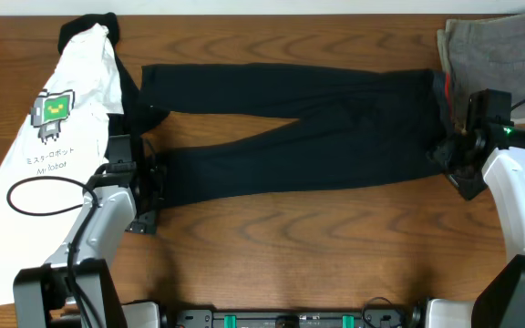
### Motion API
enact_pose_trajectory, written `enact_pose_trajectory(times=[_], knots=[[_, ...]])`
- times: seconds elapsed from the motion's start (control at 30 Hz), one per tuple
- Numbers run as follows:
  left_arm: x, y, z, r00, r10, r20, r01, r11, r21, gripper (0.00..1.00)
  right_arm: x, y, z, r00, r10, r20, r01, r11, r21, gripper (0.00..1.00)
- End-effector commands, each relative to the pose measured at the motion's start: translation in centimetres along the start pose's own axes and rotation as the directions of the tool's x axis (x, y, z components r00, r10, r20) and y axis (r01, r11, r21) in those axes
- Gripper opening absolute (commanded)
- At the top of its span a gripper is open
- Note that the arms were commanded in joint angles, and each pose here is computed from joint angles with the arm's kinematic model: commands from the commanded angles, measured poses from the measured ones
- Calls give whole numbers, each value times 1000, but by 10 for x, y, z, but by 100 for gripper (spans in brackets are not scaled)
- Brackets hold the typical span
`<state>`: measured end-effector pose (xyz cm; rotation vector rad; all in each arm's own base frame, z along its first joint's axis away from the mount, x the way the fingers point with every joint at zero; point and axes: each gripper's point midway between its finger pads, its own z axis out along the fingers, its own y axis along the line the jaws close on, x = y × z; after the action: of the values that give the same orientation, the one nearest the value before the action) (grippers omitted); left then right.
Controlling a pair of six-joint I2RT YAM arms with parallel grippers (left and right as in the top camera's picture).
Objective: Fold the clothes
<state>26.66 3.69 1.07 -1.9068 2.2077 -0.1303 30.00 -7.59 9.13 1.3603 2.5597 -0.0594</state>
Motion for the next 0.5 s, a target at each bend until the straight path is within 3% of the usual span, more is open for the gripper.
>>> enact_pose_trajectory(times=[0.0,0.2,0.4,0.47], knots=[[-10,12,10,998,-10,56,13,998,-61,94,-1,-5,2,1000,16,9,-17,1000,22,72],[-10,16,28,998,-4,59,10,995,-101,83,-1,-6,2,1000,16,7,-16,1000,24,72],[-6,28,44,999,3,41,4,986,-166,79,1,-7,2,1000,14,1,-14,999,30,72],[-5,31,47,999,5,37,2,983,-183,71,2,-8,2,1000,13,-4,-13,999,35,72]])
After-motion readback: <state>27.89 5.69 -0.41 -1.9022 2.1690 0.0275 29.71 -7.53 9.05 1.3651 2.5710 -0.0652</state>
